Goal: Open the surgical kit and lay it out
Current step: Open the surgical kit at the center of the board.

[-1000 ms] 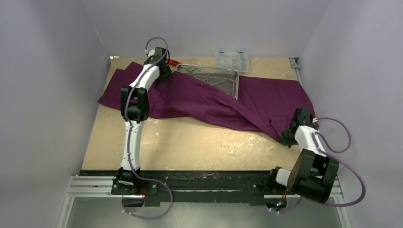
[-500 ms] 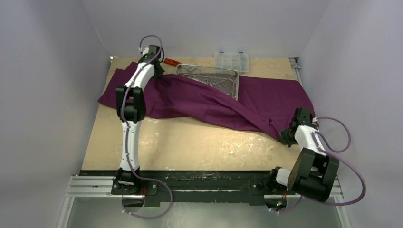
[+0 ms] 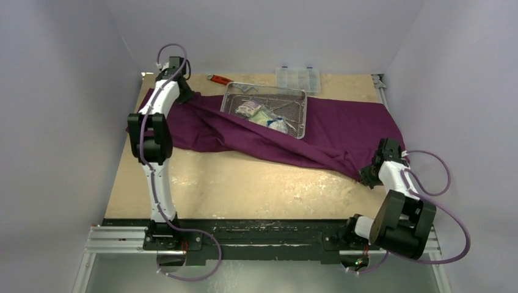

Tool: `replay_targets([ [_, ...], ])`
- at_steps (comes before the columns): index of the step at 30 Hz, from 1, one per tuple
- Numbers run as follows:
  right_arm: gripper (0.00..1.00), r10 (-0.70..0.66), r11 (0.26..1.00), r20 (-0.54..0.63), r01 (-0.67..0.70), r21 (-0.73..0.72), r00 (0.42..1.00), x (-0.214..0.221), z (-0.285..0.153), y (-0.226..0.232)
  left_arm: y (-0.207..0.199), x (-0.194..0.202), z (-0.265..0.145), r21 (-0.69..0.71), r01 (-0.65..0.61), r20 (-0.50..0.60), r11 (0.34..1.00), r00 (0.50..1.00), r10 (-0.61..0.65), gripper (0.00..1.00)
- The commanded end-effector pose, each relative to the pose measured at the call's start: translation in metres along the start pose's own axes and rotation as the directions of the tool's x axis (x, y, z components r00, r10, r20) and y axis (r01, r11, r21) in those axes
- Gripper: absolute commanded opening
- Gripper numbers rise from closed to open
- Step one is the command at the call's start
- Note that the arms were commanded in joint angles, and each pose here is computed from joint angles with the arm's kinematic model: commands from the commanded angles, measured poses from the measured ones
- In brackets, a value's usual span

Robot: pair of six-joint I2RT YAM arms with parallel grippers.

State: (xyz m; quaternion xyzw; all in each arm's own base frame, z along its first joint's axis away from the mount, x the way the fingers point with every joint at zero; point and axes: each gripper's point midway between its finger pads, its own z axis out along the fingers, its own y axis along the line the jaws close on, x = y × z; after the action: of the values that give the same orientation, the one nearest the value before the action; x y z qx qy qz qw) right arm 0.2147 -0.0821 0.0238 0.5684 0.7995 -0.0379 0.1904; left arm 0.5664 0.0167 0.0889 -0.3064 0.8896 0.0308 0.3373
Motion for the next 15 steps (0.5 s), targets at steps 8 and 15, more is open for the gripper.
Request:
replay_targets([
  [8,0.0,0.023,0.994,0.066,-0.03,0.103,0.998,-0.003,-0.009,-0.03,0.184,0.021,-0.14,-0.35,0.197,0.11,0.916,0.98,-0.168,0.0],
  [15,0.0,-0.005,0.975,0.072,-0.011,0.224,0.997,-0.009,-0.01,-0.047,0.256,0.101,-0.199,-0.529,0.296,0.128,0.796,0.954,-0.27,0.0],
])
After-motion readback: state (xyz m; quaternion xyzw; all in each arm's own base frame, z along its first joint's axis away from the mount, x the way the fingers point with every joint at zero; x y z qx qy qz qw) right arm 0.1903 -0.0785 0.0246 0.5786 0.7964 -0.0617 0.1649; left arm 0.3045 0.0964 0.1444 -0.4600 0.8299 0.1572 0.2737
